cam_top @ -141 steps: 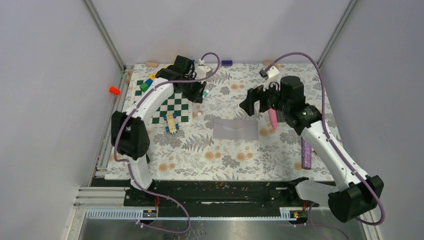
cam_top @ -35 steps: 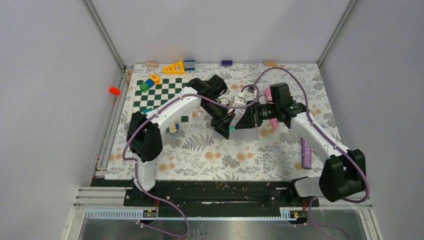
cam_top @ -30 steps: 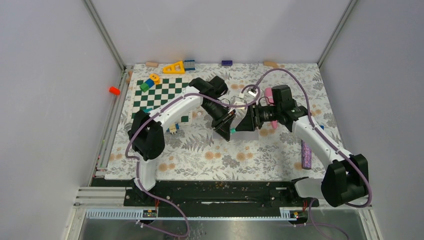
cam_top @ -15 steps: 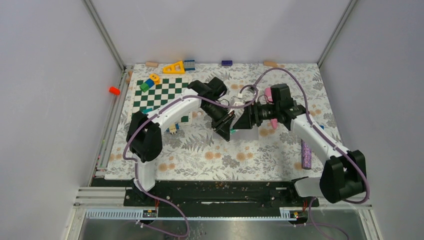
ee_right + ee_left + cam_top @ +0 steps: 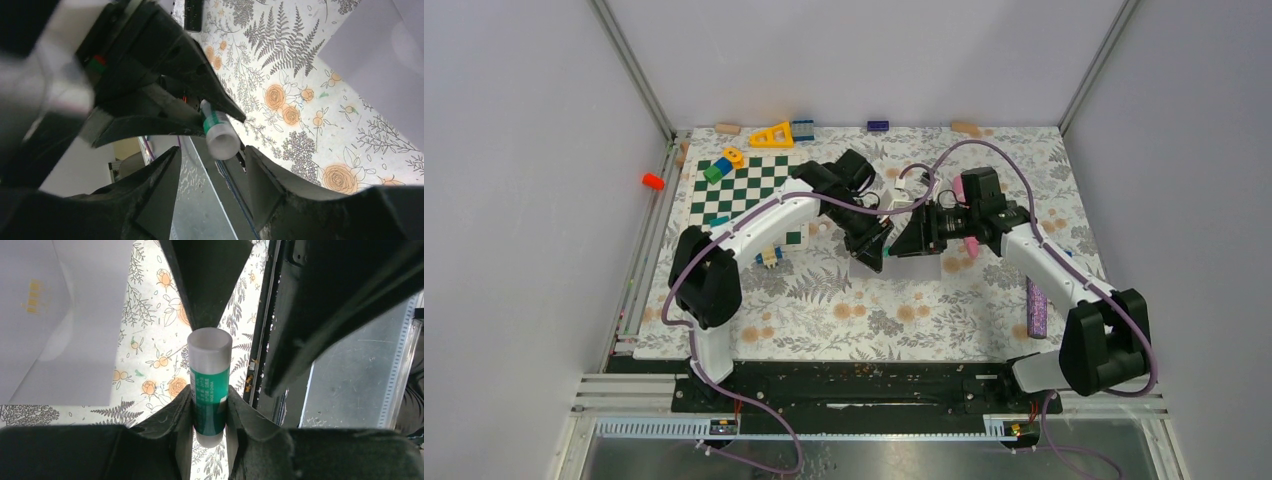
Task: Place the letter into the envelope and seal it
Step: Screw the solid glue.
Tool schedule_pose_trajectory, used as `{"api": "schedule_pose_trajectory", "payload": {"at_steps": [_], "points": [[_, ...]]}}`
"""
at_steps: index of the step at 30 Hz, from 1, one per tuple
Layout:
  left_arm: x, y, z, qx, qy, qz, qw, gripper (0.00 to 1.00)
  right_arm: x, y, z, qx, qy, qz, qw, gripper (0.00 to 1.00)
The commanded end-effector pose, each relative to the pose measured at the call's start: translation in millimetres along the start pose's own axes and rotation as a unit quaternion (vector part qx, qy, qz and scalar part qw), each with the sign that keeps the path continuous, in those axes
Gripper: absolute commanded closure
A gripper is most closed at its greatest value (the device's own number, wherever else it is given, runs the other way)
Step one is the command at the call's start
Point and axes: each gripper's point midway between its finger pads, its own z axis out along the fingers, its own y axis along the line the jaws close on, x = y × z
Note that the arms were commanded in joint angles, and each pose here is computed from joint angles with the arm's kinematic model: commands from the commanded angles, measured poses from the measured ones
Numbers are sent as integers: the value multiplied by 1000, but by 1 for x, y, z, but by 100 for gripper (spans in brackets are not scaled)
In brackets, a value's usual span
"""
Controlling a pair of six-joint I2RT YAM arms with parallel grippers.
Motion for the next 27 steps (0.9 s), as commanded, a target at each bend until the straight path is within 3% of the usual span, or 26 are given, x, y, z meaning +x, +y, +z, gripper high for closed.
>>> {"api": "schedule_pose_trajectory", "payload": {"at_steps": [1, 8, 15, 18, 23, 25, 27], "points": [[-16, -14, -8, -16, -23, 47, 998, 93, -8, -3, 6, 10, 1, 27, 1000, 46], [-15, -15, -5, -23, -22, 55, 998, 93, -10, -6, 11, 4, 6, 51, 999, 50], [-14, -12, -3, -27, -17, 55, 998, 92, -7, -3, 11, -8, 13, 56, 998, 82], [-16, -12, -4, -31, -22, 57, 998, 71, -5, -2, 10, -11, 13, 50, 999, 91], [-32, -16, -36, -33, -84, 67, 994, 19, -8, 10, 3, -26, 7, 29, 999, 91], [-43, -18, -63, -41, -134, 73, 987, 6, -12, 14, -2, -31, -1, 23, 999, 91], [-54, -18, -94, -55, -187, 77, 978, 1, -17, 18, -6, -38, -7, 20, 999, 91]]}}
